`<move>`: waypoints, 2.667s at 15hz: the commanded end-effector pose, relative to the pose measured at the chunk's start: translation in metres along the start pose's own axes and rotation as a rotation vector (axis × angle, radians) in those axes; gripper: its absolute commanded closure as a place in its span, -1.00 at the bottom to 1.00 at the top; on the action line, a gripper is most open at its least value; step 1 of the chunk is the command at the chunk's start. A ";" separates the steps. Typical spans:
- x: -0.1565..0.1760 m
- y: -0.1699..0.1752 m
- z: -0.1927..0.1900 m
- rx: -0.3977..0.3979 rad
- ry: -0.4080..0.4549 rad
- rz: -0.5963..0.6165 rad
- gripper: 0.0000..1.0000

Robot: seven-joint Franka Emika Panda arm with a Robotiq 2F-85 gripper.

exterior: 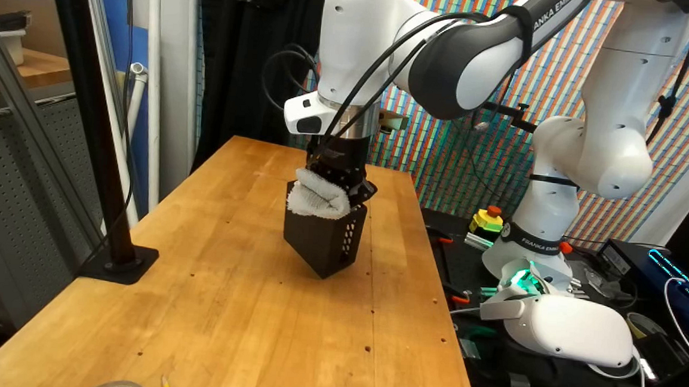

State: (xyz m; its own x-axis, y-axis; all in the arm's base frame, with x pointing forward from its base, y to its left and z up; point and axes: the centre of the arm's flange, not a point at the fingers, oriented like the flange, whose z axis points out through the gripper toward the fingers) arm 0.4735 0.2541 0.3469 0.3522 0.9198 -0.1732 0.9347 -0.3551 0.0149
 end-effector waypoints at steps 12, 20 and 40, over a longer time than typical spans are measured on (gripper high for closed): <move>-0.006 -0.044 -0.090 -0.136 0.102 -0.101 0.93; -0.054 -0.039 -0.135 -0.216 0.130 -0.075 0.93; -0.015 -0.050 -0.055 -0.113 0.054 -0.161 0.94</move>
State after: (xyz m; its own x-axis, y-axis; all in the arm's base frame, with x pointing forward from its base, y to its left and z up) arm 0.4186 0.2596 0.4032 0.2140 0.9648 -0.1531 0.9757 -0.2035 0.0814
